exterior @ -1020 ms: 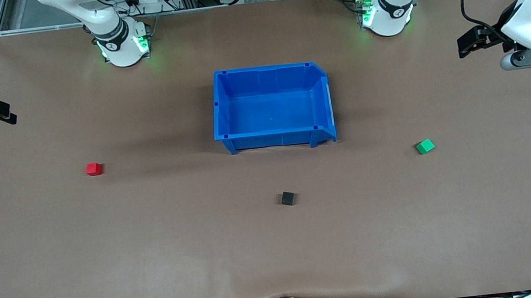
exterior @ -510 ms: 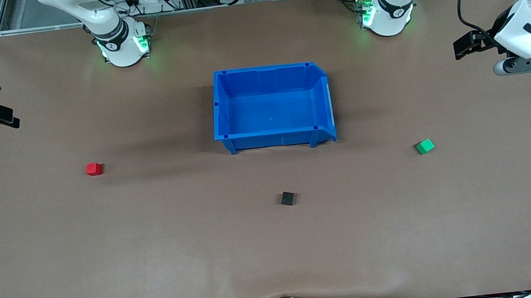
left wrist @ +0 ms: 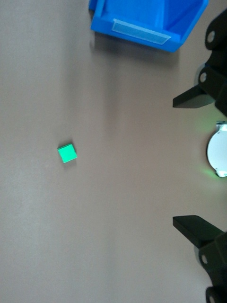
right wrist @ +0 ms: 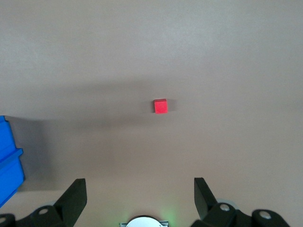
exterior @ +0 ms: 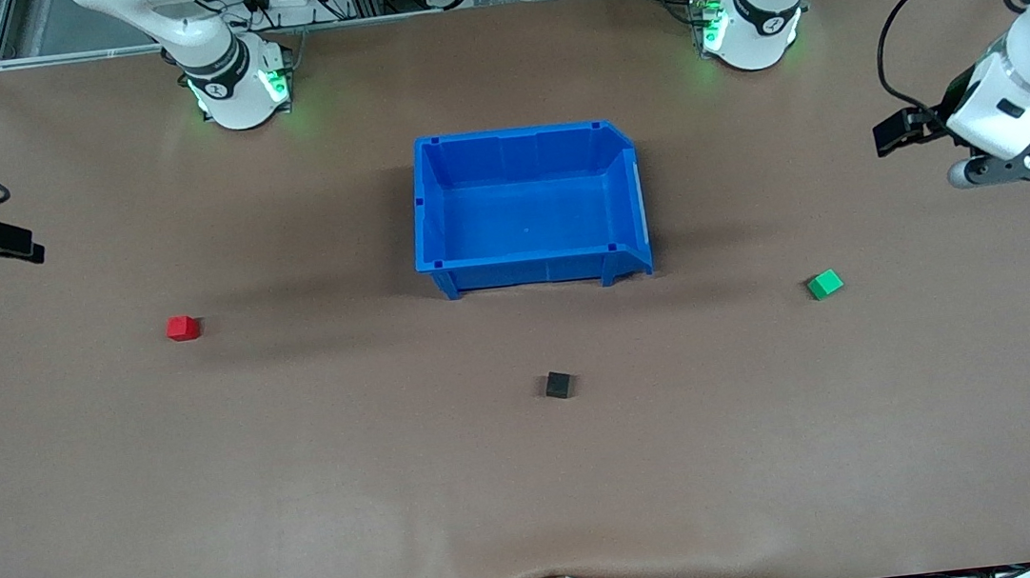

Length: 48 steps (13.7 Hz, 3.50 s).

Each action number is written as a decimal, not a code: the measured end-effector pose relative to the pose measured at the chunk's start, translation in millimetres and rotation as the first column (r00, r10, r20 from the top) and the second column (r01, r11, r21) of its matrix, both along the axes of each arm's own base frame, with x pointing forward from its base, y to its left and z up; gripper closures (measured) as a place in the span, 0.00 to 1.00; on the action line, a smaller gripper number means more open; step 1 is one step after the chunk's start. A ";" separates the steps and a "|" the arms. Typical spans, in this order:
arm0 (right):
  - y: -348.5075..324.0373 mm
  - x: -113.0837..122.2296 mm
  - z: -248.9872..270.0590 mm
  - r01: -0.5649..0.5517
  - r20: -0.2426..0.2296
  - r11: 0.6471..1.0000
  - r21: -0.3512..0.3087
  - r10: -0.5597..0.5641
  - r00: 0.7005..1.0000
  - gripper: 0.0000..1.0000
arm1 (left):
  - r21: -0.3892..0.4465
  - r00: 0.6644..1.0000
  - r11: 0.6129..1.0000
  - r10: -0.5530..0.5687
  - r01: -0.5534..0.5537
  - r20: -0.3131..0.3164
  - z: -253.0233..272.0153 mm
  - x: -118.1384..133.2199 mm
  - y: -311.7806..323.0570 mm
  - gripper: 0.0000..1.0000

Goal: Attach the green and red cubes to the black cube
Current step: 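Move the left gripper to the green cube while the right gripper advances, then grasp the green cube with the left gripper while the right gripper advances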

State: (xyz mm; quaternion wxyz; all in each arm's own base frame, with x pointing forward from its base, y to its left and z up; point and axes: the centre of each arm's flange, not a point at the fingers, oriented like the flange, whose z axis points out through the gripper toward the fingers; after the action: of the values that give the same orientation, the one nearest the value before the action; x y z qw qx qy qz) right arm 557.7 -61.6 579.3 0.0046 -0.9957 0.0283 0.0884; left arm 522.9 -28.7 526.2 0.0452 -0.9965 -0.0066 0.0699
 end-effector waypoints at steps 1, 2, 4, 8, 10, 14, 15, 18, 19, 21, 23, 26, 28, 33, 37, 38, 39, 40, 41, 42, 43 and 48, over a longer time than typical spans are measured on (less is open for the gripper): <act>0.0 1.5 -3.2 0.000 -0.005 1.000 0.000 0.000 1.000 0.00 | 0.003 1.000 1.000 0.025 -0.025 0.009 -5.6 1.3 -0.4 0.00; 0.4 2.7 -5.8 -0.001 -0.010 1.000 0.000 0.001 1.000 0.00 | 0.005 0.998 0.998 0.056 -0.056 0.013 -12.3 3.5 -0.6 0.00; 0.6 4.4 -9.4 -0.001 -0.015 1.000 0.000 0.001 1.000 0.00 | 0.007 0.993 0.994 0.113 -0.113 0.018 -31.1 12.7 -1.6 0.00; 0.4 5.2 -10.3 -0.001 -0.014 1.000 0.000 0.001 1.000 0.00 | -0.004 0.984 0.984 0.177 -0.177 0.024 -79.5 36.7 -3.9 0.00; -0.7 5.9 -11.7 0.001 -0.015 1.000 -0.001 -0.001 1.000 0.00 | -0.012 0.977 0.978 0.207 -0.207 0.049 -98.7 41.4 -4.6 0.00; -5.4 10.8 -20.9 0.009 -0.022 1.000 -0.002 -0.009 1.000 0.00 | -0.025 0.966 0.969 0.247 -0.246 0.082 -136.8 37.6 -4.3 0.00; -7.7 12.0 -24.7 0.013 -0.028 1.000 -0.002 -0.014 1.000 0.00 | -0.025 0.960 0.963 0.270 -0.269 0.078 -147.6 37.5 -3.4 0.00; -18.3 15.8 -36.7 0.032 -0.043 0.999 -0.003 -0.032 0.999 0.00 | -0.029 0.945 0.947 0.320 -0.319 0.066 -180.9 43.3 -2.1 0.00; -19.4 17.1 -39.4 0.033 -0.044 0.999 -0.004 -0.033 0.998 0.00 | -0.032 0.940 0.942 0.335 -0.333 0.063 -192.8 45.9 1.3 0.00; -19.7 18.5 -43.0 0.034 -0.049 0.999 -0.004 -0.034 0.998 0.00 | -0.042 0.930 0.932 0.363 -0.361 0.060 -217.2 51.3 16.4 0.00; -22.2 19.7 -47.1 0.038 -0.056 0.999 -0.004 -0.039 0.998 0.00 | -0.050 0.919 0.920 0.391 -0.389 0.054 -241.8 55.0 33.2 0.03; -27.8 23.1 -56.0 0.047 -0.062 0.999 -0.006 -0.048 0.997 0.00 | -0.056 0.909 0.910 0.414 -0.412 0.039 -273.5 56.7 41.8 0.07; -30.6 25.9 -62.5 0.052 -0.066 0.999 -0.007 -0.052 0.996 0.00 | -0.061 0.905 0.905 0.423 -0.420 0.039 -288.1 57.8 40.4 0.12; -38.9 32.2 -81.2 0.065 -0.083 0.998 -0.009 -0.066 0.994 0.00 | -0.069 0.904 0.904 0.426 -0.423 0.036 -308.0 58.4 39.6 0.22; -40.5 34.6 -91.4 0.067 -0.100 0.998 -0.009 -0.068 0.993 0.00 | -0.072 0.904 0.903 0.427 -0.424 0.033 -318.4 58.3 39.4 0.26; -40.6 34.9 -92.4 0.068 -0.102 0.998 -0.010 -0.068 0.992 0.00 | -0.072 0.904 0.903 0.427 -0.424 0.030 -320.4 57.9 39.3 0.26; -40.7 35.1 -93.4 0.068 -0.103 0.998 -0.010 -0.068 0.992 0.00 | -0.071 0.904 0.903 0.427 -0.424 0.028 -321.7 57.6 39.3 0.31; -40.7 35.5 -95.0 0.068 -0.106 0.998 -0.010 -0.068 0.992 0.00 | -0.071 0.904 0.903 0.427 -0.424 0.027 -322.5 57.4 39.2 0.31; -40.8 36.2 -97.2 0.068 -0.108 0.998 -0.010 -0.068 0.992 0.00 | -0.071 0.904 0.903 0.427 -0.424 0.026 -323.3 57.3 39.2 0.36; -40.9 37.2 -99.6 0.068 -0.110 0.998 -0.010 -0.068 0.992 0.00 | -0.070 0.904 0.903 0.427 -0.424 0.024 -324.3 57.0 39.2 0.36; -41.0 38.1 -101.8 0.068 -0.111 0.998 -0.011 -0.068 0.991 0.00 | -0.070 0.904 0.903 0.427 -0.425 0.022 -325.3 56.8 39.2 0.39; -41.3 41.8 -111.7 0.067 -0.118 0.998 -0.012 -0.068 0.991 0.00 | -0.070 0.904 0.903 0.427 -0.424 0.020 -329.6 56.5 38.9 0.41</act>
State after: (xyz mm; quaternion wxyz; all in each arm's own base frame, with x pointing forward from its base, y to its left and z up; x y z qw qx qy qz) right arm 599.5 -102.9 467.6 0.0020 -0.9872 0.0625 0.1468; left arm 579.4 10.3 196.6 -0.0033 -0.9730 -0.2225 0.0611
